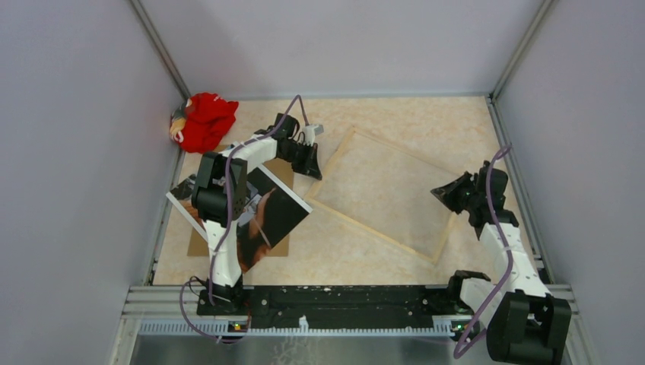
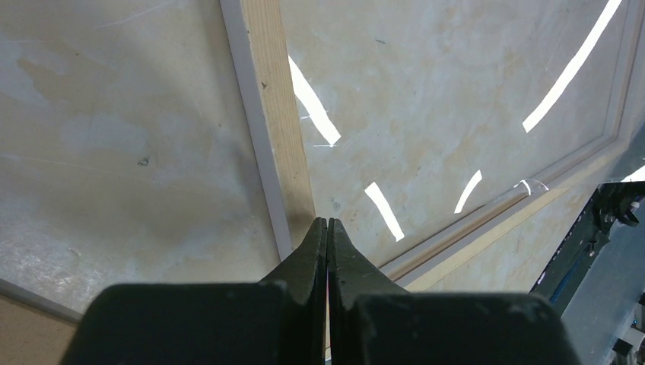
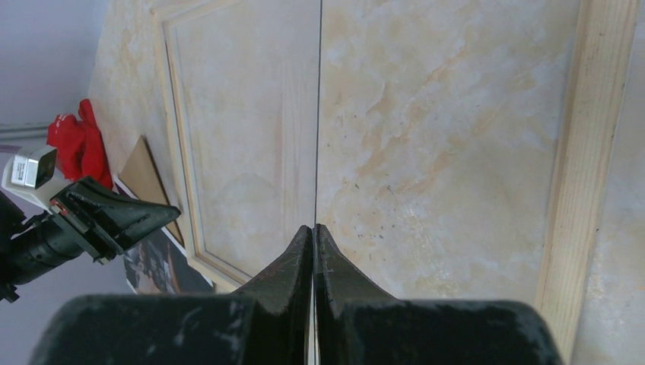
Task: Put the photo into the frame
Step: Pick up the photo frame item from the photo frame.
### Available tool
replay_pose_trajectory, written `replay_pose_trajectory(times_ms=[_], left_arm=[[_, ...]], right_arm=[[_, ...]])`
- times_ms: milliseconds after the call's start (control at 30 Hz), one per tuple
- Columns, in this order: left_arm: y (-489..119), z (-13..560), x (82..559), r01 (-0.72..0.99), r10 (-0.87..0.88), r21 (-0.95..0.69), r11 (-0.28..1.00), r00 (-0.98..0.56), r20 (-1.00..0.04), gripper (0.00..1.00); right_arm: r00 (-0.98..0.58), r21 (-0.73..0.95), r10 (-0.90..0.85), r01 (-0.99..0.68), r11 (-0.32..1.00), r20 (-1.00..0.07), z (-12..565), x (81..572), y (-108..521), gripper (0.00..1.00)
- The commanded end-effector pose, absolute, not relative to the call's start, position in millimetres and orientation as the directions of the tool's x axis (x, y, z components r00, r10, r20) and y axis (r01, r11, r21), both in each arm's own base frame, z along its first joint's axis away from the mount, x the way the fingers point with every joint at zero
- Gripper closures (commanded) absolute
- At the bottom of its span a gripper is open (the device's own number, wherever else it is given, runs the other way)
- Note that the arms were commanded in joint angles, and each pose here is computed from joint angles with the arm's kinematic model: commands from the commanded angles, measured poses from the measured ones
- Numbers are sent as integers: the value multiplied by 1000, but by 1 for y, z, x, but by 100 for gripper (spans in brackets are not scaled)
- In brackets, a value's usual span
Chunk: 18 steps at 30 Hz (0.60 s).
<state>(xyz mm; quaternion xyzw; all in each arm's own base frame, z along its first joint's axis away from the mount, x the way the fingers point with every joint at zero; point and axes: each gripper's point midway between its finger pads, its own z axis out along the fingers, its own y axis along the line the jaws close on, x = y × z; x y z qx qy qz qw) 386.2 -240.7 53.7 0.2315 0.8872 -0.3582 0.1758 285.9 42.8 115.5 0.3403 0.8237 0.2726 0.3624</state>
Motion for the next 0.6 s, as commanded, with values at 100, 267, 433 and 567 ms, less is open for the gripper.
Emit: replay_pose_trajectory(times_ms=[100, 267, 433, 567], left_arm=[[-243, 51, 384, 547, 295, -562, 620, -827, -479, 100], [-244, 49, 383, 547, 299, -564, 619, -828, -474, 100], [-245, 47, 381, 546, 301, -572, 612, -830, -470, 100], [-246, 46, 379, 547, 305, -576, 607, -830, -467, 100]], right_arm=[[-448, 683, 726, 291, 670, -522, 133, 296, 32, 100], [-437, 705, 745, 290, 647, -504, 128, 296, 34, 100], [-417, 778, 805, 288, 558, -423, 121, 298, 44, 100], [-402, 811, 823, 261, 524, -402, 127, 301, 48, 100]])
